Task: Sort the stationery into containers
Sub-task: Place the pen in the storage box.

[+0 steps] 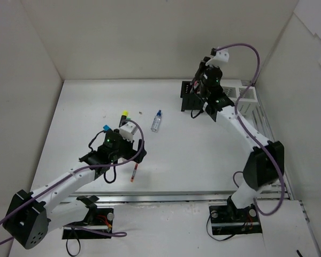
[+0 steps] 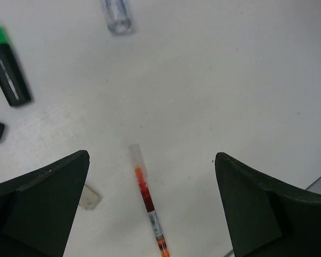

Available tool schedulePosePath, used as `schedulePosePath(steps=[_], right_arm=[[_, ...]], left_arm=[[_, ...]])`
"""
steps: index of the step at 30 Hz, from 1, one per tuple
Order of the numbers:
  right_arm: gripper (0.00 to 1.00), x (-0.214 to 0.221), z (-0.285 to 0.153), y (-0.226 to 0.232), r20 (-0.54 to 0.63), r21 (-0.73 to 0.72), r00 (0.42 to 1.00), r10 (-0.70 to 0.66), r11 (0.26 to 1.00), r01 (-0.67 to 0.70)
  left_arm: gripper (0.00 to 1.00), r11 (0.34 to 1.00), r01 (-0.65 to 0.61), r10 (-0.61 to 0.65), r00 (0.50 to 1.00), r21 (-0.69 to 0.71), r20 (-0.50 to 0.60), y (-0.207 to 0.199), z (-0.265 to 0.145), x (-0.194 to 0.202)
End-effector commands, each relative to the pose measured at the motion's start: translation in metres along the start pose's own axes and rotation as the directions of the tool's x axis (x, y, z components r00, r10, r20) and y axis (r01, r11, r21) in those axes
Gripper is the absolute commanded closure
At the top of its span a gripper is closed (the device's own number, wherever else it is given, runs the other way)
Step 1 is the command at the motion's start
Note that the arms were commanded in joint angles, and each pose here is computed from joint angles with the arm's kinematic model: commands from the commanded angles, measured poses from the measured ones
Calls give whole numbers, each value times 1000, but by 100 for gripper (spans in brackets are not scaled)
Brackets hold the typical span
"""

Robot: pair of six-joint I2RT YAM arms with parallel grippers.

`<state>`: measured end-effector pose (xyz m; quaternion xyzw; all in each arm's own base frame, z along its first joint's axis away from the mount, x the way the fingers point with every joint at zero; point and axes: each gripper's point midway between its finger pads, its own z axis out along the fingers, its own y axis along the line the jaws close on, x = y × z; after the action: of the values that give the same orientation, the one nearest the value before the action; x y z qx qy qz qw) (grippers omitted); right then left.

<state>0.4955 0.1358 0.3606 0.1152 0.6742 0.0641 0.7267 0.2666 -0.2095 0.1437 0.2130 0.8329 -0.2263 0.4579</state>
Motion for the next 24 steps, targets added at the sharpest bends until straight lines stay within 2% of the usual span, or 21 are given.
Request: schedulePosePath(steps=[1,2,4,6,9,12,13,15,16,18,19,20,21,22,23,24], right_arm=[[100,-14,45,1,67,-25,997,-39,999,40],[100,8,60,2,36,-27,998,-59,998,60],[100,7,77,1,48,-22,996,-74,997,75],[100,27,93,-1,22,-15,996,-88,996,89],[99,50,97,0,-27,-23,997,-73,997,73],[79,64,98,-4,-66,-20,995,-82,997,80],[60,68,97,-5,-86,-15,992,-90,996,89],[43,64,93,-4,-99,-15,990,-98,995,97],[30,65,90,-7,-119,-16,987,-105,995,104],[22,47,79,-1,-108,-44,990,-87,996,83],[12,47,72,1,-120,-68,989,-81,995,74],[6,44,66,4,-124,-85,989,-74,994,64],[2,22,54,9,-98,-106,994,-53,993,42],[2,31,43,6,-148,-112,989,-29,994,13],[2,14,27,8,-140,-125,990,-1,992,-17],[2,35,16,2,-186,-123,983,4,992,-27]], left_arm=[[1,991,113,-114,993,-77,-11,8,-8,11],[1,989,120,-123,992,-89,-20,10,-11,15],[1,984,136,-140,990,-116,-28,14,-13,21],[0,979,148,-156,987,-141,-49,17,-16,28],[1,972,161,-171,984,-173,-41,23,-21,27],[1,974,156,-164,986,-167,-31,22,-24,26],[1,974,153,-161,986,-165,-36,22,-24,28],[1,973,150,-162,985,-173,-54,24,-23,33],[1,973,150,-163,985,-176,-63,24,-23,35],[1,974,152,-166,983,-166,-80,22,-20,38],[1,977,151,-166,982,-153,-90,20,-18,40],[1,977,153,-170,979,-150,-109,19,-15,45],[1,977,151,-171,977,-152,-126,19,-13,49],[6,976,159,-180,973,-149,-142,18,-11,53],[9,976,162,-186,967,-147,-173,18,-8,62],[12,975,168,-194,963,-145,-188,17,-6,66]])
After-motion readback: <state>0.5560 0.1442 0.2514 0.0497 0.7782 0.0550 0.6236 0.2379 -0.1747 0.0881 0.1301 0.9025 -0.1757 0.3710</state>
